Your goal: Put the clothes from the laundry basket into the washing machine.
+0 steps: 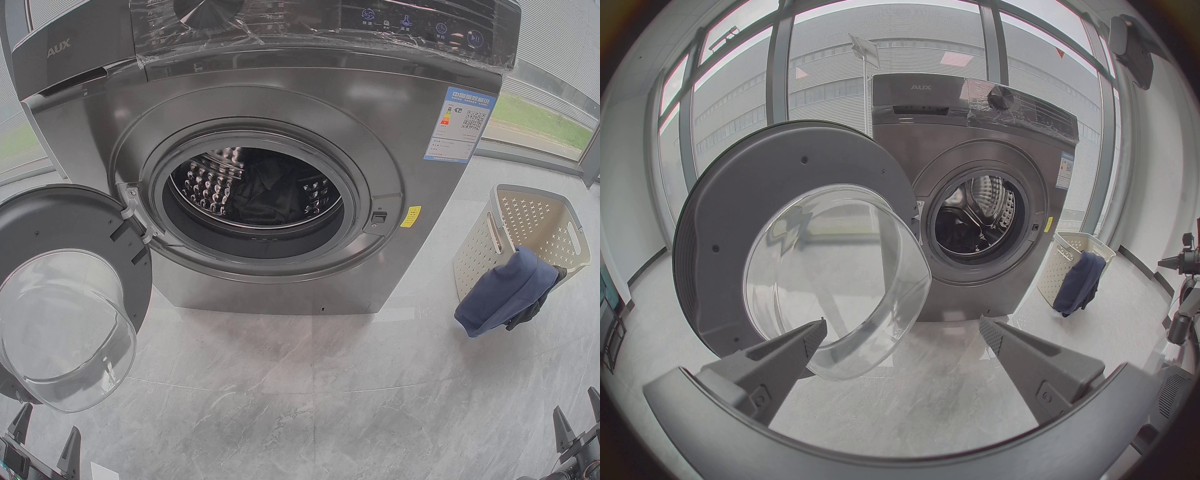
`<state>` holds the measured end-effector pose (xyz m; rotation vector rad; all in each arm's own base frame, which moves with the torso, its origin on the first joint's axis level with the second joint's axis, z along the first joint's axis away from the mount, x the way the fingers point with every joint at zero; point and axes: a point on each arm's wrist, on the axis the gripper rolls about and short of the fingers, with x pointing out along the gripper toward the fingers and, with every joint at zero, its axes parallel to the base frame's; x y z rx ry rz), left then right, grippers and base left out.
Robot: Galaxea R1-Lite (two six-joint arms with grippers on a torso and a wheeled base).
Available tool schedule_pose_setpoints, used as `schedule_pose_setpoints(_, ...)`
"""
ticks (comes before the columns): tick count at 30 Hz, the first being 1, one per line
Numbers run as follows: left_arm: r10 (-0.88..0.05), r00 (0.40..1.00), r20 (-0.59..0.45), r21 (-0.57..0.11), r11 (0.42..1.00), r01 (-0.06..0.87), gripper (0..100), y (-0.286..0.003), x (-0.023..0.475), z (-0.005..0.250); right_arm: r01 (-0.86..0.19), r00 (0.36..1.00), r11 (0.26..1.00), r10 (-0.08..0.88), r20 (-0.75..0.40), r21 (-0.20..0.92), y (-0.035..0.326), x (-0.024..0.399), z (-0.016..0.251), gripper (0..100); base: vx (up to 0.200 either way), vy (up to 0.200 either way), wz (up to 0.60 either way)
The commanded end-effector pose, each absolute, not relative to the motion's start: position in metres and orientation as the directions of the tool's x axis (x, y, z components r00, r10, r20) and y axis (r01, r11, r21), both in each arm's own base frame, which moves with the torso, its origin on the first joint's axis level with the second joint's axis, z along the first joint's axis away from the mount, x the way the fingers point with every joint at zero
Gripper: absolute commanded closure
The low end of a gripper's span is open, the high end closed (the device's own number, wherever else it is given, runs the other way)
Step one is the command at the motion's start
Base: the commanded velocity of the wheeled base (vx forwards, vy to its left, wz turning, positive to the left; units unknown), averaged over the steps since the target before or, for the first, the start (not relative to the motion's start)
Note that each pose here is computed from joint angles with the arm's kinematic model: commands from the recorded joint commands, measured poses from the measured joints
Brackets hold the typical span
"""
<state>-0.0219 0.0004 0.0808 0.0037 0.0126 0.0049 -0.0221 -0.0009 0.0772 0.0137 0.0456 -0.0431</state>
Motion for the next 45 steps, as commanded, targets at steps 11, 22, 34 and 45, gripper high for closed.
schedule_pose_setpoints(11,0.012,1.0,-0.003,-0.011,1.0,-0.012,0,0.0003,-0.0228,0.0752,0.043,0.999,0.999,-0.043,-0.006,0.01,-0.001,-0.0235,0.0765,0,0.0,-0.073,0.0)
schedule_pose_setpoints(22,0.018,1.0,-0.003,-0.017,1.0,-0.018,0,0.0005,-0.0228,0.0752,0.043,0.999,0.999,-0.043,0.005,0.006,-0.001,-0.0229,0.0762,0,0.0,-0.2,0.0)
schedule_pose_setpoints(34,0.018,1.0,-0.003,-0.023,1.0,-0.018,0,0.0005,-0.0228,0.0752,0.043,0.999,0.999,-0.043,0.002,0.003,-0.001,-0.0229,0.0759,0,0.0,-0.2,0.0)
schedule_pose_setpoints(45,0.014,1.0,-0.002,-0.012,1.0,-0.014,0,0.0003,-0.0228,0.0753,0.043,0.999,0.999,-0.043,0.002,0.005,-0.001,-0.0229,0.0759,0,0.0,-0.2,0.0)
